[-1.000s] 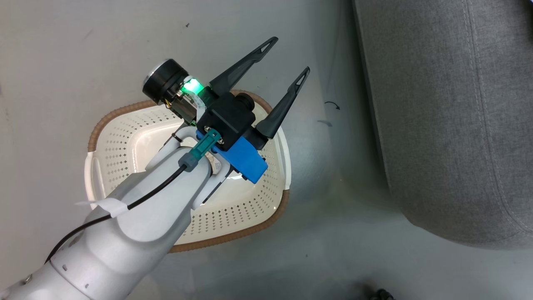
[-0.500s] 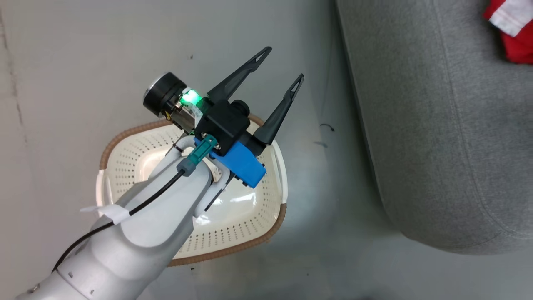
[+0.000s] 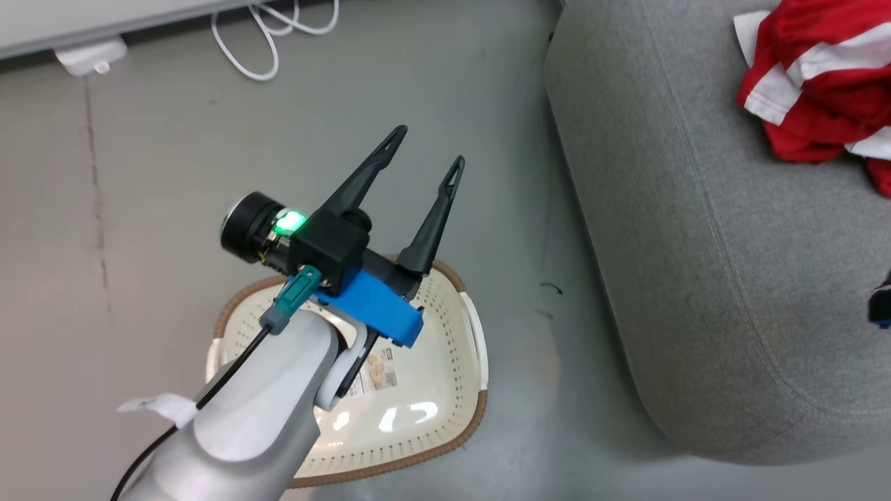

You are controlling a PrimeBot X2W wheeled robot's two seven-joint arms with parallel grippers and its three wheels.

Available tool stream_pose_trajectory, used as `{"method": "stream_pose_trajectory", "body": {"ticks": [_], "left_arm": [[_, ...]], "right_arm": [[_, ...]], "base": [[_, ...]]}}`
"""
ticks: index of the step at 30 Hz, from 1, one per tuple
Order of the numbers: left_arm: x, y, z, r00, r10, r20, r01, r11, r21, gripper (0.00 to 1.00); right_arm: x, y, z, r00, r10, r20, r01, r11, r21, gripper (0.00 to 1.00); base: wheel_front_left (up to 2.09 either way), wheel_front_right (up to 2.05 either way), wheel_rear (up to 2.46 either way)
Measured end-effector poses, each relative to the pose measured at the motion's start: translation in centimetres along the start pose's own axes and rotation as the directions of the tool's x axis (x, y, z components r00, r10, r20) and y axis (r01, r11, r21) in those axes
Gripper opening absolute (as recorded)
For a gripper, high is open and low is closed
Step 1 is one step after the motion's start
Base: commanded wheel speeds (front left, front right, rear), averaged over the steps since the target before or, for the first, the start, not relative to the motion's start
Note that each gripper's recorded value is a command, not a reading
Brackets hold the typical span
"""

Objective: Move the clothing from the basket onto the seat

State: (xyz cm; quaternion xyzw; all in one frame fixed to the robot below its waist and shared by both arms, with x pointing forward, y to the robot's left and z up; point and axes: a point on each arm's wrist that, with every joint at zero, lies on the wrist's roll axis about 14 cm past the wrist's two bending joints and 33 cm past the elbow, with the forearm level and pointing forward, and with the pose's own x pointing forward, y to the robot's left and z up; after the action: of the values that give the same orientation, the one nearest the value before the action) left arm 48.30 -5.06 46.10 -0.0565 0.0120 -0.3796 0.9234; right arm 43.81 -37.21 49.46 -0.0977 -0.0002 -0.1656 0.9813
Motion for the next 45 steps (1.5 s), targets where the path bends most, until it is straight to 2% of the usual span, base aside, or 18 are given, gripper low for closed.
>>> {"method": "stream_pose_trajectory", "body": {"ticks": [5,11,15,22,32,45], "left_arm": [[-2.3,1.5,2.3,0.994,0.103,0.043,-0.103,0.995,0.001,1.0],[-6.2,4.1,4.6,0.963,0.254,0.093,-0.255,0.967,0.002,1.0],[-9.0,5.7,5.9,0.931,0.344,0.121,-0.347,0.938,0.007,1.0],[-14.7,8.8,6.9,0.85,0.507,0.142,-0.514,0.858,0.013,1.0],[-20.6,9.3,6.6,0.781,0.609,0.137,-0.616,0.788,0.013,1.0],[-23.6,8.1,6.5,0.749,0.646,0.147,-0.653,0.757,-0.004,1.0]], "right_arm": [[-1.4,3.2,2.3,0.995,0.069,0.07,-0.073,0.996,0.06,1.0],[-3.1,7.5,3.7,0.981,0.159,0.113,-0.173,0.976,0.132,1.0],[-4.0,10.8,4.6,0.962,0.233,0.14,-0.255,0.952,0.168,1.0],[-5.2,14.7,6.9,0.926,0.32,0.202,-0.358,0.914,0.192,1.0],[-7.4,17.0,8.7,0.896,0.37,0.246,-0.42,0.885,0.201,1.0],[-10.2,17.1,8.7,0.891,0.383,0.243,-0.435,0.874,0.216,1.0]], "base": [[0.0,0.0,0.0],[0.0,0.0,0.0],[0.0,0.0,0.0],[0.0,0.0,0.0],[0.0,0.0,0.0],[0.0,0.0,0.0]]}}
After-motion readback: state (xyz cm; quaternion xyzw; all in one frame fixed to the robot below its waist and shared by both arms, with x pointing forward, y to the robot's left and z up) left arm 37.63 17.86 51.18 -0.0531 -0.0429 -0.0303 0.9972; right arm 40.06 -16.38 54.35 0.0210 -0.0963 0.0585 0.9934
